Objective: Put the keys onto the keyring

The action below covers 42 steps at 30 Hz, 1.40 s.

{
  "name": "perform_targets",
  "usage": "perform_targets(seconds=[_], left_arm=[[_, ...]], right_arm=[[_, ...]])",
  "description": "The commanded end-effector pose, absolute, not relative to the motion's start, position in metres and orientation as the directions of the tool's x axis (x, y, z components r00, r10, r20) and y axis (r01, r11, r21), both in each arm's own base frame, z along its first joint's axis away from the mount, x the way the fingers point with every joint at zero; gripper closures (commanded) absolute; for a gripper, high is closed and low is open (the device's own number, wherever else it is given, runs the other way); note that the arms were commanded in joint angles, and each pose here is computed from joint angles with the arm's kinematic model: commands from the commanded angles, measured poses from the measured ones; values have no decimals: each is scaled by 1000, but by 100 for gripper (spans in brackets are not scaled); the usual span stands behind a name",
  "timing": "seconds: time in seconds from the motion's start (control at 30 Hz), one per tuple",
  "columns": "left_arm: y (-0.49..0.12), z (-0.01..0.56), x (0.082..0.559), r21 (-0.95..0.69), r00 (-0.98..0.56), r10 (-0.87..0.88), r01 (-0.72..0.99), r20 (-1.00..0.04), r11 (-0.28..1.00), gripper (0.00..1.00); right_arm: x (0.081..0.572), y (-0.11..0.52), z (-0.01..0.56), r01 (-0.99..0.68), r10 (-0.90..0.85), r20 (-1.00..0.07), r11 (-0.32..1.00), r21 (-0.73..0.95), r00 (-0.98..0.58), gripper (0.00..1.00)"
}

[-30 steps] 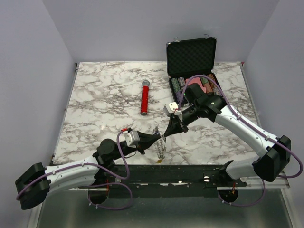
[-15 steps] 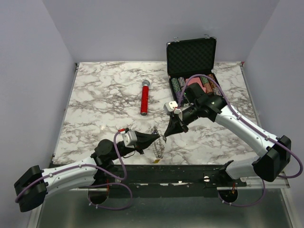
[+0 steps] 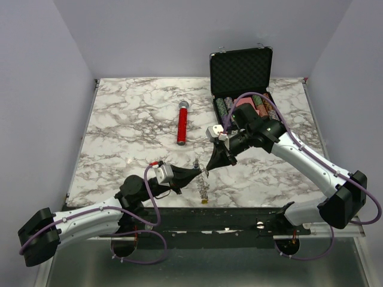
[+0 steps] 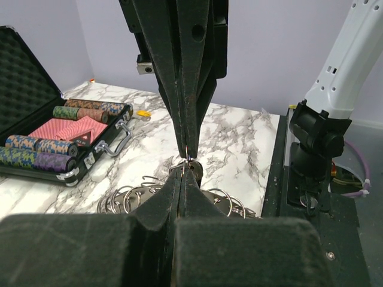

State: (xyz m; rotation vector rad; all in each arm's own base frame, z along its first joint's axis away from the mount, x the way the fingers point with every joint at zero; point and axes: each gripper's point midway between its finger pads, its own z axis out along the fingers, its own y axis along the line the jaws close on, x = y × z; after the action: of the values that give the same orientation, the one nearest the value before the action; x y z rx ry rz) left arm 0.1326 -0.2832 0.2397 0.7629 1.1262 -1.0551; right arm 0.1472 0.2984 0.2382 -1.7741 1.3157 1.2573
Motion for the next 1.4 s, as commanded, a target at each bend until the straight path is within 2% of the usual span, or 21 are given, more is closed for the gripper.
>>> perform_targets(seconds=[0.0, 1.37], left_arm=[[-283, 254, 132, -24, 88, -316, 942, -945, 335, 100], [-280, 252, 133, -37, 81, -328, 940, -941, 339, 100]], right_arm=[[153, 300, 244, -948, -370, -926, -316, 45, 80, 100], [151, 300, 241, -945, -364, -929, -320, 66, 58, 100]])
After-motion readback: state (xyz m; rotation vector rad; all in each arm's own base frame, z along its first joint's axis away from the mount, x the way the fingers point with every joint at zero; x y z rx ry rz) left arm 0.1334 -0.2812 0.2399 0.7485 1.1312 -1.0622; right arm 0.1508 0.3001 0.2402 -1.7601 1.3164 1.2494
